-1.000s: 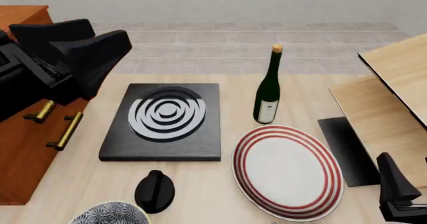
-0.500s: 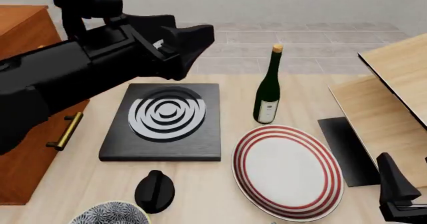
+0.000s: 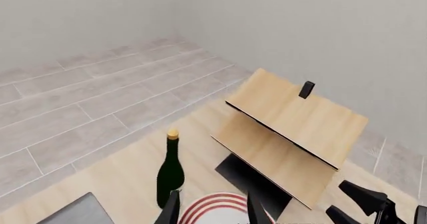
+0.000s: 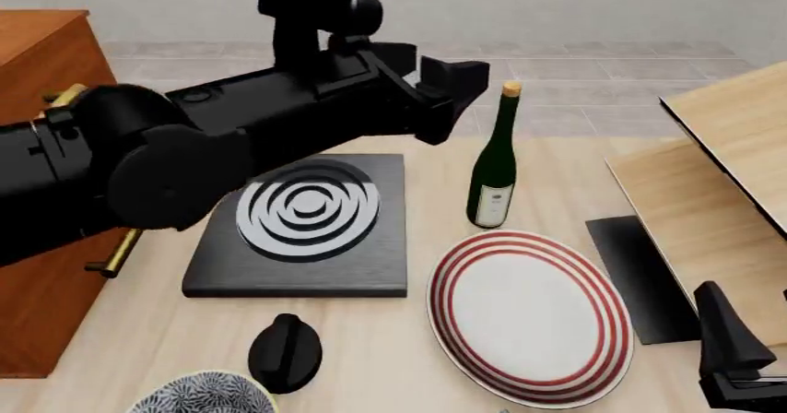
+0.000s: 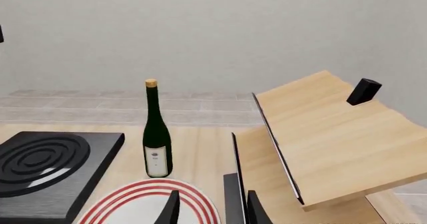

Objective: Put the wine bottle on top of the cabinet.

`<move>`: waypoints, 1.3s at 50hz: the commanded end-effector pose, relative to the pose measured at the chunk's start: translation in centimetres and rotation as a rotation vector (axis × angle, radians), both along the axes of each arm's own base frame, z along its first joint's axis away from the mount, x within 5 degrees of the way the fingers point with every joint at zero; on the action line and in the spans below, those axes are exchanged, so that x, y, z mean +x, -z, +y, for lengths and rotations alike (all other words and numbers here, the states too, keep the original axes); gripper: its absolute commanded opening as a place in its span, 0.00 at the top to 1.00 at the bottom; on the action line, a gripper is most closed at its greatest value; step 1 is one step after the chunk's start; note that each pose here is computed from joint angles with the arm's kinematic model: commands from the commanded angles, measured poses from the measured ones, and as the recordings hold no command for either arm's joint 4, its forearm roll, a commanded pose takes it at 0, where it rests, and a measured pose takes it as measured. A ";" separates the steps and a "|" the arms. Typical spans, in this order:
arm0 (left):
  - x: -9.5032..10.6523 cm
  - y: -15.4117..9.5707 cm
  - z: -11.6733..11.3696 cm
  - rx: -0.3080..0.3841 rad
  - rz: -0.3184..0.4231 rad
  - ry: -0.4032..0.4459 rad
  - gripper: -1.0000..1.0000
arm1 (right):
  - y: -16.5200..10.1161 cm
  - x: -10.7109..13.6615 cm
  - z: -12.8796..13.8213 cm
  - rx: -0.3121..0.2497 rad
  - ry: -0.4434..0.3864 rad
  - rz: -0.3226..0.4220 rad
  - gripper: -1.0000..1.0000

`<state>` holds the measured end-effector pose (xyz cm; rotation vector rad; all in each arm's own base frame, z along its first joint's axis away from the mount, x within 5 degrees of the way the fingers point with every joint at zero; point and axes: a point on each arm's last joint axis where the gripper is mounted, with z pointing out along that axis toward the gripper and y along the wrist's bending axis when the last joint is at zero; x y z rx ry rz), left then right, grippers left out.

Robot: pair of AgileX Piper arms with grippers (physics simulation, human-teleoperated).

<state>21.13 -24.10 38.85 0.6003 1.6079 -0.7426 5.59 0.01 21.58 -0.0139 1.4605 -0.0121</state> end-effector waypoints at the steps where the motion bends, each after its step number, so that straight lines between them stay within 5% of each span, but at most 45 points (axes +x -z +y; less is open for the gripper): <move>1: 1.4 0.7 -2.3 0.045 0.014 0.015 0.00 | 0.0 0.0 0.0 -0.002 0.000 -0.004 0.00; 25: 4.7 2.0 -5.3 0.085 0.051 0.002 0.00 | 0.0 0.0 0.0 0.004 0.000 0.006 0.00; 65: 9.1 4.4 -6.2 0.163 0.060 -0.054 0.00 | 0.0 0.0 0.0 0.000 -0.001 -0.001 0.00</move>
